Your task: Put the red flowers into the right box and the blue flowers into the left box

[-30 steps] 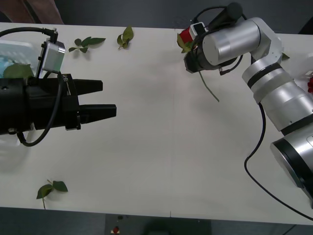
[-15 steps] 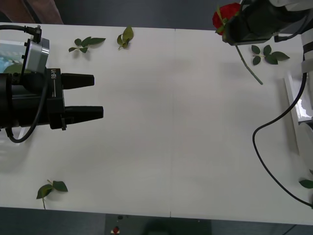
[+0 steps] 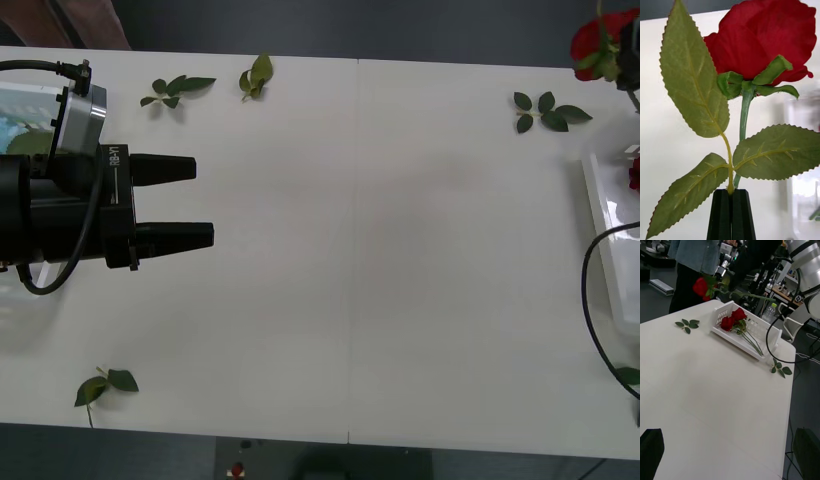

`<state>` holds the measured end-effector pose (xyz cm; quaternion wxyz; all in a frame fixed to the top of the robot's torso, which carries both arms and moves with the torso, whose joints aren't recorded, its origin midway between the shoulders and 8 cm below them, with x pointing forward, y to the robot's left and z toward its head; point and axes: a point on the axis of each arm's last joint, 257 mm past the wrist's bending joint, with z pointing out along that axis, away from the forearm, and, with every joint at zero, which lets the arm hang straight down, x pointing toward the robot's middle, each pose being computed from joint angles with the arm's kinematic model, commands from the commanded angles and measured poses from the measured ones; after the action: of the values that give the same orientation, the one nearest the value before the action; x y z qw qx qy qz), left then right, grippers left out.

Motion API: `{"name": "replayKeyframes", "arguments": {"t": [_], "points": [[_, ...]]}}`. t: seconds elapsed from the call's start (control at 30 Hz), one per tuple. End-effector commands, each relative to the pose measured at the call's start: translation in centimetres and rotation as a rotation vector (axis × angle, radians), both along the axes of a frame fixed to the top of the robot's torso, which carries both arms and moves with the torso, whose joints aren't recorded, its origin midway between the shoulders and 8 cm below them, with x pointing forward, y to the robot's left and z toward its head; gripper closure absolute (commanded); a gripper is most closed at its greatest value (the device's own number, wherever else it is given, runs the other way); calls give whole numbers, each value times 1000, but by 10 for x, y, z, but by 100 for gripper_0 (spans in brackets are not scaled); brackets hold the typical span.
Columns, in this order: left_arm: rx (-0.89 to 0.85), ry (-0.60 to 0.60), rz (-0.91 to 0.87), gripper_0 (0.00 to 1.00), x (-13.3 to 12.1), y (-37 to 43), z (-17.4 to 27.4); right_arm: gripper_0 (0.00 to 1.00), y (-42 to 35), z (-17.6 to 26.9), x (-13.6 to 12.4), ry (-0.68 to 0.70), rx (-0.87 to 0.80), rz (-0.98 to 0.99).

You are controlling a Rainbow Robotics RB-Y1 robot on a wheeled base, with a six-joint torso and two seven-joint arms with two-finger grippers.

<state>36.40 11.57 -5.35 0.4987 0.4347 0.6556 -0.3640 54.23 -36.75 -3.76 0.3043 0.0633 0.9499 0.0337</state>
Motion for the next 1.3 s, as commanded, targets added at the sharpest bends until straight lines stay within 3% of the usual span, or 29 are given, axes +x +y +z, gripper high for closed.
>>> {"name": "replayKeyframes", "arguments": {"t": [0.03, 0.37, 0.5, 0.7, 1.1, 1.3], "points": [[21, -49, -28, 0, -4, -4, 7, 100, -45, 4, -25, -56, -120, -9], [21, -49, -28, 0, -4, -4, 7, 100, -128, -27, -95, -33, -227, -151], [21, -49, -28, 0, -4, -4, 7, 100, -153, -36, -109, -44, -235, -197], [21, -49, -28, 0, -4, -4, 7, 100, -194, -41, -101, -130, -323, -187], [21, -49, -28, 0, -4, -4, 7, 100, -238, -92, -76, -148, -312, -159], [21, -49, -28, 0, -4, -4, 7, 100, -251, -101, -81, -174, -350, -167]]}}
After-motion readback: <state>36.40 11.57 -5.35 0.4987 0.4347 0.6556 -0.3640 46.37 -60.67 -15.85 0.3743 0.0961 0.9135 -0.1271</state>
